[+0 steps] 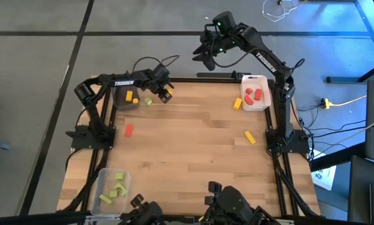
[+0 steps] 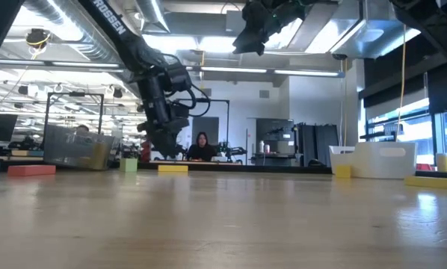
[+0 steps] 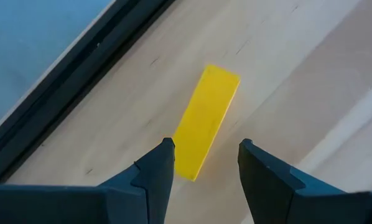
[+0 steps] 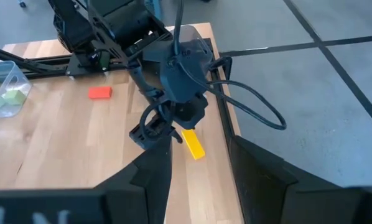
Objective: Sort & place blocks by color
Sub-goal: Put the yellow block into the black bin
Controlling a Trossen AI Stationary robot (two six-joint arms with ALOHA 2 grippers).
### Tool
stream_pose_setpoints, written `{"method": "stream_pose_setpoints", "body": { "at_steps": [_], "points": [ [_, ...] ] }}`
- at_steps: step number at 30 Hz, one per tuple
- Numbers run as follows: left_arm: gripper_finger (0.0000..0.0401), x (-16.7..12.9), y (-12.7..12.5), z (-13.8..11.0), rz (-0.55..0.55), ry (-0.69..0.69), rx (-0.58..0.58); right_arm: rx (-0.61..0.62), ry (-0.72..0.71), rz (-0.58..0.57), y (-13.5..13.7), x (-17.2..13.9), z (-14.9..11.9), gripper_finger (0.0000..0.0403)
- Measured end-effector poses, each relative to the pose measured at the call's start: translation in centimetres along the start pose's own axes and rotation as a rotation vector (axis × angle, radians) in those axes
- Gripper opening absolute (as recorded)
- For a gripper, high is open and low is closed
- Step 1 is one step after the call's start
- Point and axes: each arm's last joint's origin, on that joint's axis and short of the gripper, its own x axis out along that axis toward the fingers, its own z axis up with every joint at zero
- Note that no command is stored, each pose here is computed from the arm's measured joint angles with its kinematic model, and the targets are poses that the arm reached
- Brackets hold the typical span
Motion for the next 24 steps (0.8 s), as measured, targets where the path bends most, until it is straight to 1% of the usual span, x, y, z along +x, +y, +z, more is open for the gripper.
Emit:
{"method": "stream_pose_setpoints", "body": {
  "at_steps": [4, 7, 13, 15, 19, 24],
  "points": [
    [0.0165, 0.0, -0.1, 0.1, -0.001, -0.009, 0.012, 0.0, 0.001, -0.004, 0.0, 0.0, 0.0, 0.0163],
    [0.0165, 0.0, 0.0, 0.1, 0.001, -0.011, 0.068, 0.003, 0.001, -0.004, 0.0, 0.0, 0.0, 0.0163],
    [0.0165, 0.0, 0.2, 0.1, 0.001, -0.013, 0.139, 0.005, 0.001, -0.004, 0.0, 0.0, 0.0, 0.0163],
    [0.0165, 0.0, 0.2, 0.1, -0.001, -0.013, 0.148, 0.006, 0.002, -0.004, 0.0, 0.0, 0.0, 0.0163],
    [0.0165, 0.2, 0.5, 0.1, -0.05, -0.015, 0.15, 0.006, 0.002, -0.004, 0.0, 0.0, 0.0, 0.0163],
    [0.0165, 0.6, 1.1, 0.1, -0.008, -0.01, 0.138, 0.011, 0.002, -0.004, 0.0, 0.0, 0.0, 0.0163]
  ]
}}
